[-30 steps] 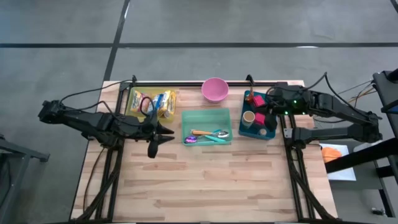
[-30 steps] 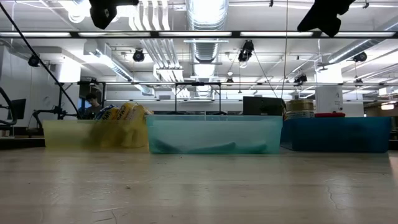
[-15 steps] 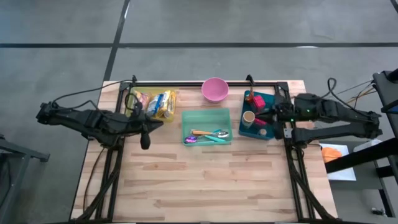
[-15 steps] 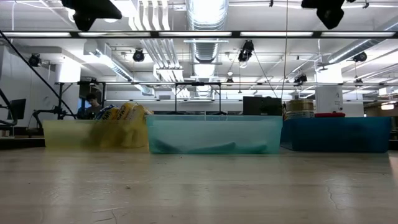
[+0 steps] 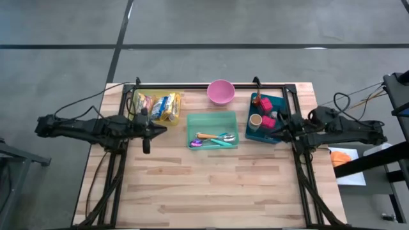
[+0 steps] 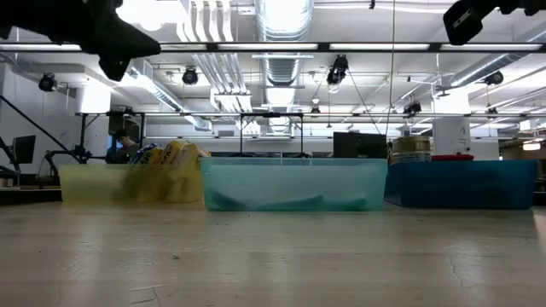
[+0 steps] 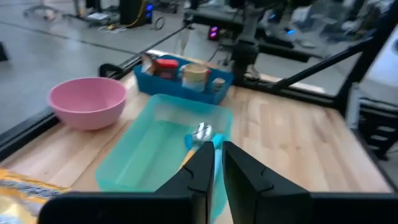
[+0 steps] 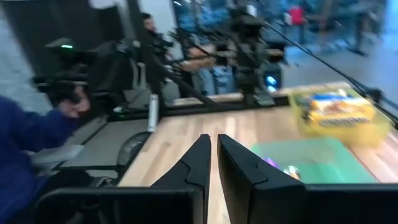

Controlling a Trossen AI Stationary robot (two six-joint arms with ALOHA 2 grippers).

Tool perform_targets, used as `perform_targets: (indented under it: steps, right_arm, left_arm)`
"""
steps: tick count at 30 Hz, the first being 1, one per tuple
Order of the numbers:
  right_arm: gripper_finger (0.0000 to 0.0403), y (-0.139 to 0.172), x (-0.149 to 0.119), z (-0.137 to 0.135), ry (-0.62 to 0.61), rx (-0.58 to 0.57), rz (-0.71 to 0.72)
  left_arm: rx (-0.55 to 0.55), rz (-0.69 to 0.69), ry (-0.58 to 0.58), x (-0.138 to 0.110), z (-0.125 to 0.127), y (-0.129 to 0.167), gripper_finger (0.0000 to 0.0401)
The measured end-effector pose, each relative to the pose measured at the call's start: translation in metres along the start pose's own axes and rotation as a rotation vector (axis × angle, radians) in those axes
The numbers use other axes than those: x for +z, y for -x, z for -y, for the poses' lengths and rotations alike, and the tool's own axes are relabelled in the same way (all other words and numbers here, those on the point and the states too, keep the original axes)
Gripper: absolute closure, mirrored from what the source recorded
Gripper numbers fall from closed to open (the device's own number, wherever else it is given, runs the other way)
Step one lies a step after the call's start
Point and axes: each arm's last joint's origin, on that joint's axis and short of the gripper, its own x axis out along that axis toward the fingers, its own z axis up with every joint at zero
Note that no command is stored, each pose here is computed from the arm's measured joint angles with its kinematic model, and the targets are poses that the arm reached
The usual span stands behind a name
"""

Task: Pick & Place Food Item
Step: Return to Home Position

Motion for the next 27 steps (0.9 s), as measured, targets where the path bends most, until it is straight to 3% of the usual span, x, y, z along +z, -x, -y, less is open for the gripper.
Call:
perform_targets:
  steps: [6, 16, 27]
  right_arm:
    - [0.0374, 0.004, -0.018, 0.0, 0.066, 0.119, 0.049]
    - [0.0374, 0.001, -0.048, 0.008, 0.096, 0.118, 0.06]
    - [0.0374, -0.009, -0.077, 0.017, 0.107, 0.123, 0.074]
  left_arm:
    - [-0.02, 0.045, 0.023, -0.018, -0.013, 0.004, 0.036]
    - [0.015, -0.009, 0.014, -0.041, -0.027, -0.002, 0.036]
    - [-0.031, -0.05, 0.015, -0.059, -0.028, 0.003, 0.036]
